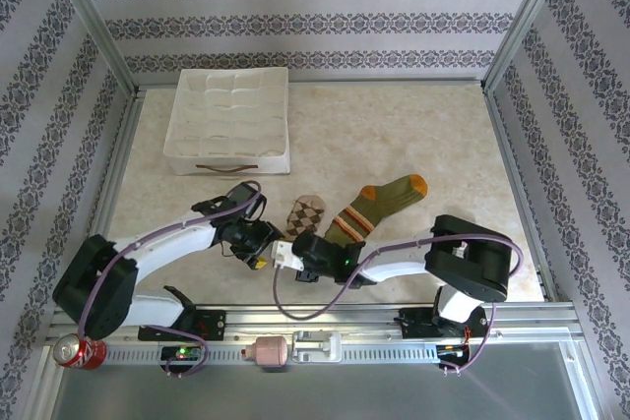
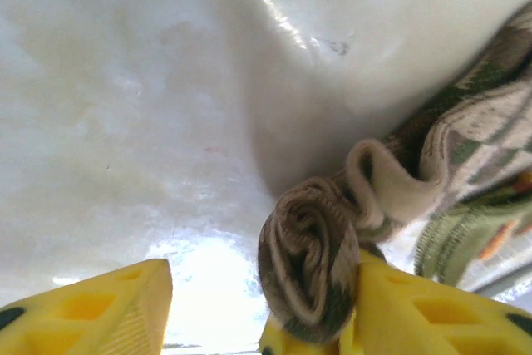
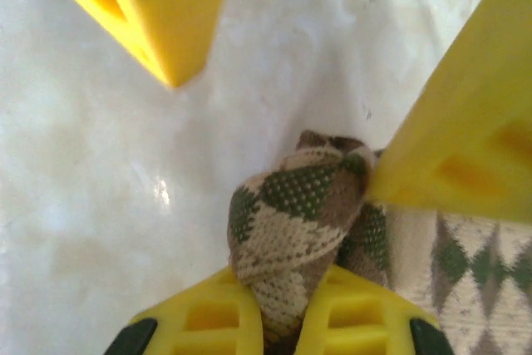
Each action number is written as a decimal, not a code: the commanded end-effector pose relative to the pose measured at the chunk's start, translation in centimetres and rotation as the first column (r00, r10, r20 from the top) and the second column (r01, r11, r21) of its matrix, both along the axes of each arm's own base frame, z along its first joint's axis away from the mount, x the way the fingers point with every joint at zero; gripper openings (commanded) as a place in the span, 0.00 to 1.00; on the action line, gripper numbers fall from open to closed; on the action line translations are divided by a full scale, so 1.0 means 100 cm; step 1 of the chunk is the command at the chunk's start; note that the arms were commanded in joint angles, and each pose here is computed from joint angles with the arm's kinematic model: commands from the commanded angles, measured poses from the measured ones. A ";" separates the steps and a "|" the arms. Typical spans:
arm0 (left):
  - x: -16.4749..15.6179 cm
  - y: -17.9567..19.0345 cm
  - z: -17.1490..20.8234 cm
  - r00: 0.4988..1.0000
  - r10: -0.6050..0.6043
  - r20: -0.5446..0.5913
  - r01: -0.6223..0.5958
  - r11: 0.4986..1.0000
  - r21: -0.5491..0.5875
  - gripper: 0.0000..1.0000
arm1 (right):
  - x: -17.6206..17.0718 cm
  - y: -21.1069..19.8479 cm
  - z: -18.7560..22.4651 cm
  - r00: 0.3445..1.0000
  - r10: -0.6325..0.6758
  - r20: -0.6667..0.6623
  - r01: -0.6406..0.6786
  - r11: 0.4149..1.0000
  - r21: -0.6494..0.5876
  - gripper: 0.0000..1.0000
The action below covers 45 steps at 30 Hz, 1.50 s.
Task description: Roll the socks
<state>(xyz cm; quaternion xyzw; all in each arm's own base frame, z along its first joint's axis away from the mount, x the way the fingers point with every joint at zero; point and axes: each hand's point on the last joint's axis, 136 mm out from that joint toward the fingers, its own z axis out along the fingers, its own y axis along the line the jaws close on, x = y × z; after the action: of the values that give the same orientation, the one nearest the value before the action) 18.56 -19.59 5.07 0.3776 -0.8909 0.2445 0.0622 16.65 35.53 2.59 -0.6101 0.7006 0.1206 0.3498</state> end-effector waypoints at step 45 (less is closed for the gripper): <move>-0.039 0.006 -0.047 0.981 -0.005 -0.196 0.024 0.995 0.097 0.00 | 0.005 -0.048 0.026 0.993 -0.105 -0.055 0.109 0.991 0.076 0.50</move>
<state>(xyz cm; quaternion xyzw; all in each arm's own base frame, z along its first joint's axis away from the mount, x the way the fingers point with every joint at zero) 18.15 -21.74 2.45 0.3642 -0.8885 0.2635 0.0927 15.04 33.02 5.98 -0.5458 0.7276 0.2739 0.3125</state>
